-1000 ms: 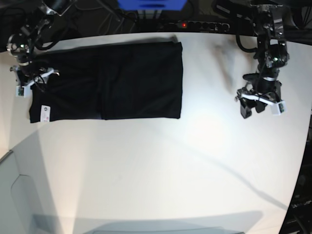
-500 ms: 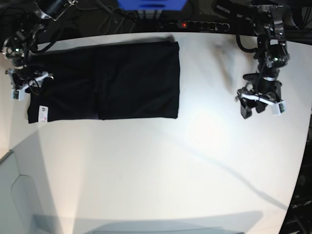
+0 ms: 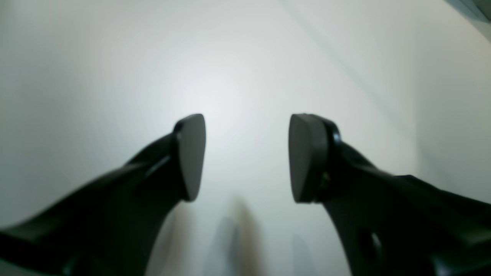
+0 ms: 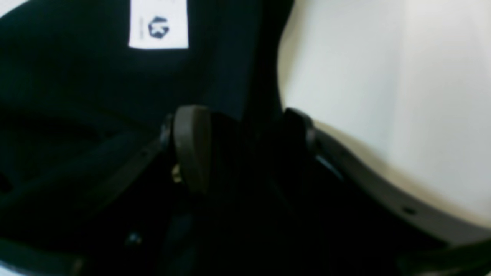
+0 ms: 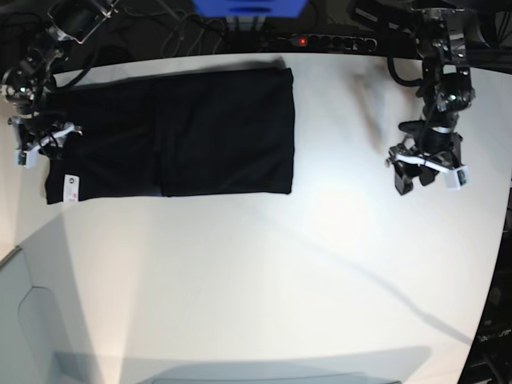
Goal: Fold the T-shirt properly
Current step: 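Grasp the other strip end with the right gripper and tuck it flat, then grasp the folded bundle with both grippers and lift it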
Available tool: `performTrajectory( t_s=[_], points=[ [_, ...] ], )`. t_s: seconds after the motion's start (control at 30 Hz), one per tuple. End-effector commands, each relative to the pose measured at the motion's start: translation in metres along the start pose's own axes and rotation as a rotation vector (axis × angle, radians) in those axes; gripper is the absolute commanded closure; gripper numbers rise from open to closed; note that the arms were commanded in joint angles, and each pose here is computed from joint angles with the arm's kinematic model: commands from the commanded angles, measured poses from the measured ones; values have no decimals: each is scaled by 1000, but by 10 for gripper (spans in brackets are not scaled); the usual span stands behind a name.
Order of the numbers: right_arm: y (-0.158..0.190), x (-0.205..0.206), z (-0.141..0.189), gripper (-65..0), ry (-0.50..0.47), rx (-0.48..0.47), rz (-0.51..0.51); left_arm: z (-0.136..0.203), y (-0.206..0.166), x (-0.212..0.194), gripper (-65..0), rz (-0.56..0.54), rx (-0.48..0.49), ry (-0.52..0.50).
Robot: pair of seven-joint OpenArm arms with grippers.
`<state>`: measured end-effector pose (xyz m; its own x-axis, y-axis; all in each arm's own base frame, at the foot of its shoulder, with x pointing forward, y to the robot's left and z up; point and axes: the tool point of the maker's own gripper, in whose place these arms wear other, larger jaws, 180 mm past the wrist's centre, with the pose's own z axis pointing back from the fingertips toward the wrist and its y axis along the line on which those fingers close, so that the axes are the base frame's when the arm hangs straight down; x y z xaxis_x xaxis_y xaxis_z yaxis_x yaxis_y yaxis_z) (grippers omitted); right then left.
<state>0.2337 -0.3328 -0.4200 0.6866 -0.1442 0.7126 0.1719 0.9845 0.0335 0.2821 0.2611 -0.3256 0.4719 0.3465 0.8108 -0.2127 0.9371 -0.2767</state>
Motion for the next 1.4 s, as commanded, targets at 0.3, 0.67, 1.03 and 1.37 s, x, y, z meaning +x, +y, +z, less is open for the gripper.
performTrajectory(
  t_s=[0.3, 0.67, 1.03, 1.37],
  points=[
    [1, -2, 2, -152, 16, 11, 14, 1, -2, 16, -337, -20, -10, -47],
    [8, 14, 8, 0, -32, 5, 36, 1, -2, 17, -337, -21, -9, -47],
    [78, 61, 50, 0, -205, 56, 160, 2, -1, 16, -337, -23, -8, -46],
    [189, 48, 80, 0, -227, 299, 261, 2, -1, 16, -337, -24, -7, -43]
  ],
)
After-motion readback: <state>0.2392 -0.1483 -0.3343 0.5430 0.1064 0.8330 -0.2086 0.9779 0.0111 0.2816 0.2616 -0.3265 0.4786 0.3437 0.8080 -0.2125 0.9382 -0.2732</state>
